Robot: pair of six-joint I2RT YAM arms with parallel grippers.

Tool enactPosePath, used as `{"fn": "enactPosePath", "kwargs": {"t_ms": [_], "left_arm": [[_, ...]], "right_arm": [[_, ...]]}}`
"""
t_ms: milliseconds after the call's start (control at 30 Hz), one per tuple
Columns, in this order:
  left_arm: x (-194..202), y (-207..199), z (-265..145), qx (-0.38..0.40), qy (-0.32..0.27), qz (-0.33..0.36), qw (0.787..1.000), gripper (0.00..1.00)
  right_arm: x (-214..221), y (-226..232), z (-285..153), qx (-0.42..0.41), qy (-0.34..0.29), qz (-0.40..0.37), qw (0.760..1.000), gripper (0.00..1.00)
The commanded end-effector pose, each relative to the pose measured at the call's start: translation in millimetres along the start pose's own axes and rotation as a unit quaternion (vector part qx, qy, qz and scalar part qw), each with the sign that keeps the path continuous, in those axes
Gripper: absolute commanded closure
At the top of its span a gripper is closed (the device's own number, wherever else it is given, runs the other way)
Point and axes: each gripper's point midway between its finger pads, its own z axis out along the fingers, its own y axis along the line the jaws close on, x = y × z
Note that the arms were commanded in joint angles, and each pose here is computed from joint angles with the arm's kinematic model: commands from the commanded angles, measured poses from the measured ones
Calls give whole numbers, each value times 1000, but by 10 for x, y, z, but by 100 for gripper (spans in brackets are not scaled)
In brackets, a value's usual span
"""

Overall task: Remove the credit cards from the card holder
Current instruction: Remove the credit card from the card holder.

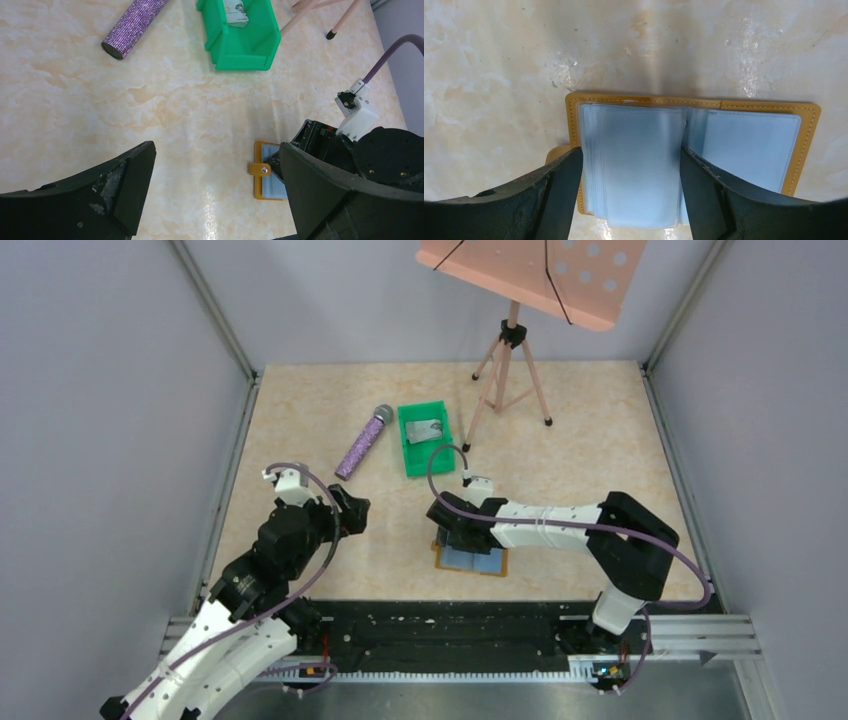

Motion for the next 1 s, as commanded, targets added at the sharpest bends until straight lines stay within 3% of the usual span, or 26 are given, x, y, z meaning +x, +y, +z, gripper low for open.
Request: {"fn": "enactPosePath", "kwargs": {"t_ms": [0, 700, 967], "left_arm": [[-19, -43, -4, 15, -7, 7, 1000, 1], [-1, -91, 6, 25, -3, -5, 1000, 1], [311, -185, 118, 51, 49, -34, 997, 3]], "right_arm": [[-35, 6, 1, 25, -12, -10, 1000, 30], [1, 87, 42, -3, -14, -36, 999, 47], [-83, 231, -96, -64, -29, -45, 997, 57]]}}
